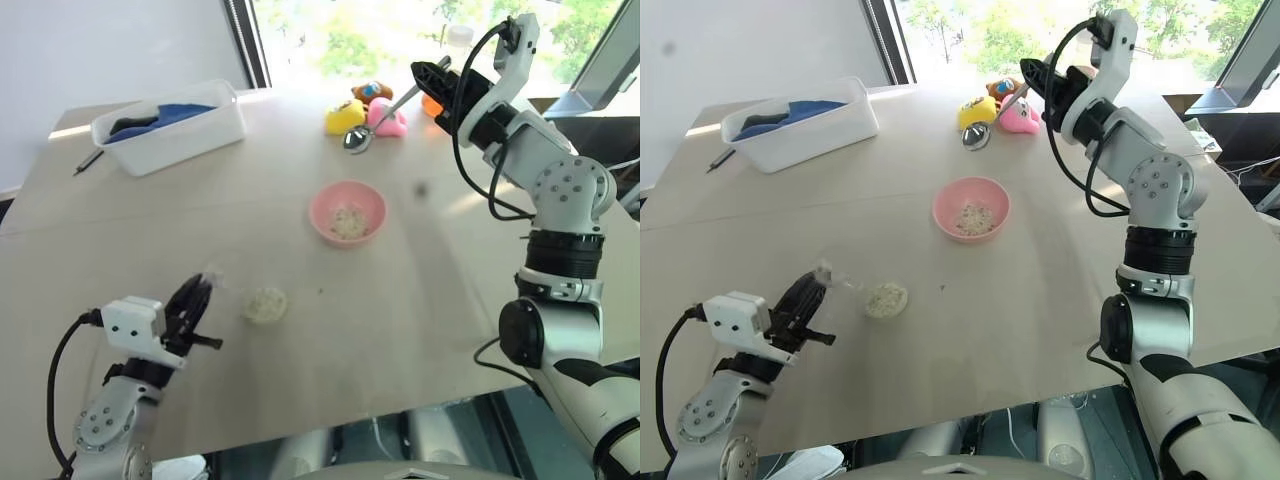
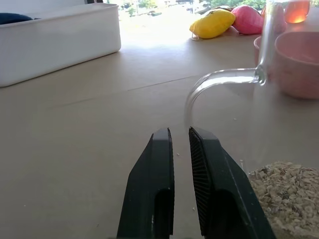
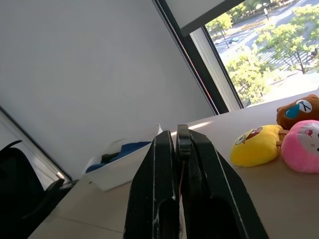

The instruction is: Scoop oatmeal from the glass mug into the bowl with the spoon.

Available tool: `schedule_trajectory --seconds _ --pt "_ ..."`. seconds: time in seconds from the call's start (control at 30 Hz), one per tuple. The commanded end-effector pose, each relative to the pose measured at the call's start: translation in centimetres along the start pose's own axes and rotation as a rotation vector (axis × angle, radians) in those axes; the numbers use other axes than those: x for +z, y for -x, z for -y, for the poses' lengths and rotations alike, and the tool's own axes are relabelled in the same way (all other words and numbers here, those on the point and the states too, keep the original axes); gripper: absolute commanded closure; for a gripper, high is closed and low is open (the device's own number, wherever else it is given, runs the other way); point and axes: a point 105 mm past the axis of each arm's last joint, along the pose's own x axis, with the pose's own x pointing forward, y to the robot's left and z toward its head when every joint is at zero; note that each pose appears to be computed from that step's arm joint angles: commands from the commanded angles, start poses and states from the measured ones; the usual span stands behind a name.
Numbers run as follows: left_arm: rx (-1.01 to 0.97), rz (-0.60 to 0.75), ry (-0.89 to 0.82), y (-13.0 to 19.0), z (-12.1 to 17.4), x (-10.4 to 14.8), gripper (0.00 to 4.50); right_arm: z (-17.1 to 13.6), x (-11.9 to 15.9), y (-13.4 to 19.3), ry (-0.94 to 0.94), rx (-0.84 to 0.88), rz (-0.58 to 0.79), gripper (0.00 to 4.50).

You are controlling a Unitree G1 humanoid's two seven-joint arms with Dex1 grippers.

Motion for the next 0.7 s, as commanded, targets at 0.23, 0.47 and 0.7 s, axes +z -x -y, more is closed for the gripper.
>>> schedule_trajectory --seconds 0.23,0.47,0.7 --pt "0.001 0.014 -0.024 -0.34 -0.37 0.61 3.93 -0.83 1.16 0.33 0.012 0.027 0.048 4.5" --pt "-0.018 0.006 -0.016 -0.03 -0.09 0.36 3.93 -0.71 1.13 0.38 0.015 0.021 0.049 4.5" --pt "-0.051 0.01 -0.014 -0.11 -0.12 0.45 3.68 -0.72 1.07 0.31 0.013 0.022 0.048 4.5"
